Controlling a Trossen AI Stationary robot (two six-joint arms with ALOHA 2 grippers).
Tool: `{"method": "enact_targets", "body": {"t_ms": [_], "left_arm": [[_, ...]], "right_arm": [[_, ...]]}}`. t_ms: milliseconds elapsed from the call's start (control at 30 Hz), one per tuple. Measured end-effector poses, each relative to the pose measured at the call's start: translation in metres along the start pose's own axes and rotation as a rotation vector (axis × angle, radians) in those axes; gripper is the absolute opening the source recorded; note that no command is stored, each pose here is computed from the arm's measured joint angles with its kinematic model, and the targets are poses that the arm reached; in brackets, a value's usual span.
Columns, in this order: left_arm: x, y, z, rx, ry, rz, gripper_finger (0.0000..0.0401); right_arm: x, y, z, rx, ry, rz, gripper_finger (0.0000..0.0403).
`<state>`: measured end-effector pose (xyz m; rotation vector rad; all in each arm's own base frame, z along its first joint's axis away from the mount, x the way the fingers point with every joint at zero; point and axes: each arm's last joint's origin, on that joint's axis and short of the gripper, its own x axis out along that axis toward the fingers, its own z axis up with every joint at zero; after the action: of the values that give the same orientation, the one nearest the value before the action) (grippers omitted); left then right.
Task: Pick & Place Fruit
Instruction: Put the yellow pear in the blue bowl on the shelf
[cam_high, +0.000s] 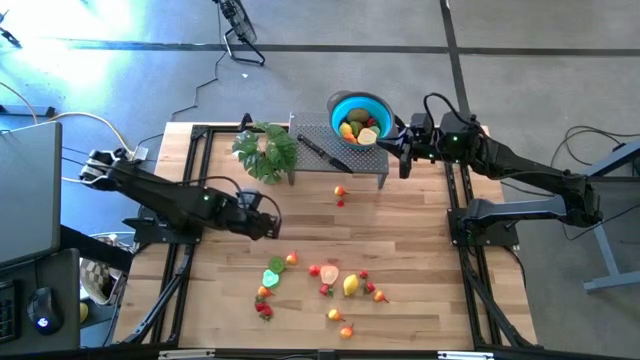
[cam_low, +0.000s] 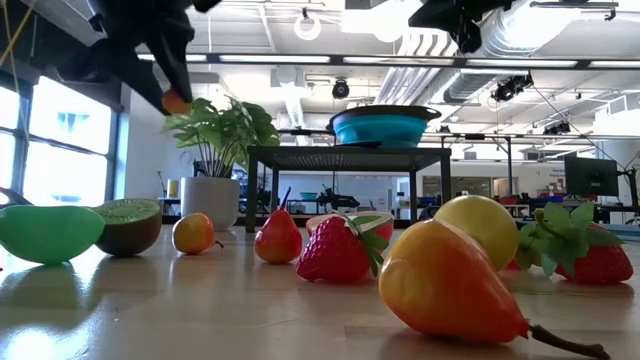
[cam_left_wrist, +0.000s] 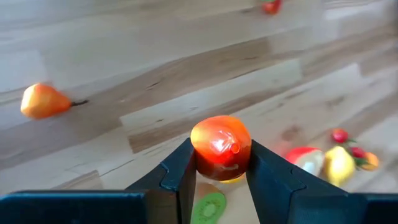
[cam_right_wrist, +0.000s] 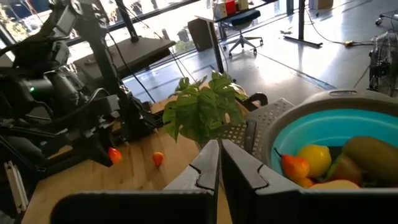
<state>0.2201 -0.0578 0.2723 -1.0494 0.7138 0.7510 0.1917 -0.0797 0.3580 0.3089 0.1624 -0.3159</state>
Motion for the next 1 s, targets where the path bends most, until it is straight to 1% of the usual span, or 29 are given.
{"method": "enact_targets", "body": {"t_ms": [167, 400, 600, 667, 833, 1000], "left_arm": [[-0.016, 0.003, 0.006, 0.021, -0.001, -0.070, 0.0116], [-0.044, 0.009, 0.015, -0.012, -0.003, -0.197, 0.0116], [-0.070, 0.009, 0.025, 0.011, -0.044, -0.393, 0.0116], [-0.077, 0.008, 0.029, 0.024, -0.091, -0.456, 0.0116], [-0.096, 0.000, 0.039, 0.080, -0.274, -0.606, 0.0116], [-0.111, -0.011, 0.048, 0.142, -0.457, -0.730, 0.0116]], "right_arm": [[0.000, 0.001, 0.002, -0.003, -0.015, 0.021, 0.0009], [0.000, 0.001, 0.002, -0.003, -0.017, 0.023, 0.0009], [0.000, 0.003, 0.003, -0.006, -0.023, 0.064, 0.0009], [0.000, 0.004, 0.005, -0.011, -0.038, 0.097, 0.0009], [-0.001, 0.008, 0.011, -0.030, -0.088, 0.205, 0.0009], [-0.003, 0.012, 0.021, -0.055, -0.178, 0.260, 0.0009]]}}
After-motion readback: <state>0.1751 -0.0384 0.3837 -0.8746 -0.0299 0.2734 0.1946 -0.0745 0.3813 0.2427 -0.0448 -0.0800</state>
